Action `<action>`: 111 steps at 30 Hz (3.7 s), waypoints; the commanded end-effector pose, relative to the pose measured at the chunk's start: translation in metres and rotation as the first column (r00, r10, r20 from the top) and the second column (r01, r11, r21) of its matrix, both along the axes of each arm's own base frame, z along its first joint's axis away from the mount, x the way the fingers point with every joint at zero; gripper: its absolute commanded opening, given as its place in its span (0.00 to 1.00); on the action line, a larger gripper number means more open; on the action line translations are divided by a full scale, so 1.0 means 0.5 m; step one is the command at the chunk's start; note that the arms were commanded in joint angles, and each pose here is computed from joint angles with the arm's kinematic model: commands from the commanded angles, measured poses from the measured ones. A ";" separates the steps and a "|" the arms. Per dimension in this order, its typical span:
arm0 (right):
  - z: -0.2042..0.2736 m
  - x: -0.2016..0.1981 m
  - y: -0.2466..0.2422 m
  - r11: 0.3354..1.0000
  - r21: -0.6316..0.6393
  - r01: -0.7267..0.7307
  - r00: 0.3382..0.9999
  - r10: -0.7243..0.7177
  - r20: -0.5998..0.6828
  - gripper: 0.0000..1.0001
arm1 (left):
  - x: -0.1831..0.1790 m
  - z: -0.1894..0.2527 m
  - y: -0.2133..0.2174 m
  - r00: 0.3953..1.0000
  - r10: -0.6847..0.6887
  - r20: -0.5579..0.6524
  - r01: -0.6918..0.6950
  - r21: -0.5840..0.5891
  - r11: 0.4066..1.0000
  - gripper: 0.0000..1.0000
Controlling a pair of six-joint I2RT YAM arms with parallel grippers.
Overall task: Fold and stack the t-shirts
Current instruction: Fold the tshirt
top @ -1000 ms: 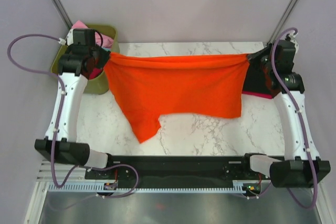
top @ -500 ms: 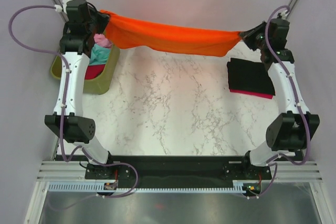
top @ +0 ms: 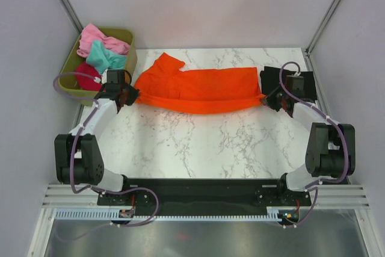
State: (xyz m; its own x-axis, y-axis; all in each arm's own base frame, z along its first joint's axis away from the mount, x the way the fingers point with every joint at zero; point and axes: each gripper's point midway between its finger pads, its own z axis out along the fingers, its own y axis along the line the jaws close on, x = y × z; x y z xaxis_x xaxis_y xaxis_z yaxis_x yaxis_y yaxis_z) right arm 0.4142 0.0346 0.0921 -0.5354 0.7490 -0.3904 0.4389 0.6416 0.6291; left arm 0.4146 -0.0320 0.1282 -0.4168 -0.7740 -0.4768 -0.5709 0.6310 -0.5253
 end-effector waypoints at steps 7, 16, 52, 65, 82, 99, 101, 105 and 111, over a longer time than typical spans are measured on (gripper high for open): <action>-0.010 -0.150 -0.026 0.987 -0.159 -0.012 0.995 0.027 0.094 0.00 | -0.122 0.000 0.013 0.994 0.014 0.113 -0.015 0.008 1.000 0.02; -0.012 -0.269 -0.025 0.984 -0.178 0.011 0.993 0.010 0.115 0.36 | -0.262 -0.013 0.033 0.993 0.065 0.097 -0.067 0.021 0.998 0.63; -0.029 0.225 0.002 0.874 -0.485 0.020 1.000 -0.011 0.020 0.59 | 0.205 0.126 -0.120 0.930 -0.189 0.315 0.211 -0.036 0.977 0.95; -0.099 0.313 -0.107 0.852 -0.503 0.145 0.986 -0.167 0.002 0.68 | 0.334 0.084 -0.132 0.919 -0.276 0.282 0.271 0.060 0.961 0.95; -0.129 0.318 -0.032 0.826 -0.563 -0.025 0.998 -0.010 -0.058 0.38 | 0.384 -0.005 -0.118 0.944 -0.276 0.179 0.256 0.128 0.958 0.90; -0.100 0.296 -0.065 0.795 -0.601 0.081 0.993 -0.119 -0.024 0.00 | 0.405 -0.046 -0.088 0.960 -0.251 0.125 0.223 0.208 0.953 0.82; -0.101 0.294 -0.062 0.799 -0.596 0.082 0.993 -0.119 -0.023 0.00 | 0.421 -0.046 -0.091 0.956 -0.260 0.133 0.228 0.212 0.950 0.80; -0.103 0.293 -0.062 0.800 -0.593 0.087 0.992 -0.122 -0.020 0.00 | 0.445 -0.080 -0.099 0.954 -0.277 0.115 0.250 0.206 0.946 0.77; -0.107 0.292 -0.058 0.810 -0.580 0.084 0.993 -0.118 -0.021 0.00 | 0.465 -0.138 -0.119 0.953 -0.296 0.069 0.281 0.174 0.944 0.77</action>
State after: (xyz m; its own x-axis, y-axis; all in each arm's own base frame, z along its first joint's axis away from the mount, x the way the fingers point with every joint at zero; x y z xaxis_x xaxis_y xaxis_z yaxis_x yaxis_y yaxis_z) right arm 0.5645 0.0109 0.0257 -0.5225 0.4363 -0.7326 0.5237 0.8422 0.1281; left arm 0.6436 -0.0864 0.0679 -0.5218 -0.5668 -0.6375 -0.3246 0.8230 -0.4661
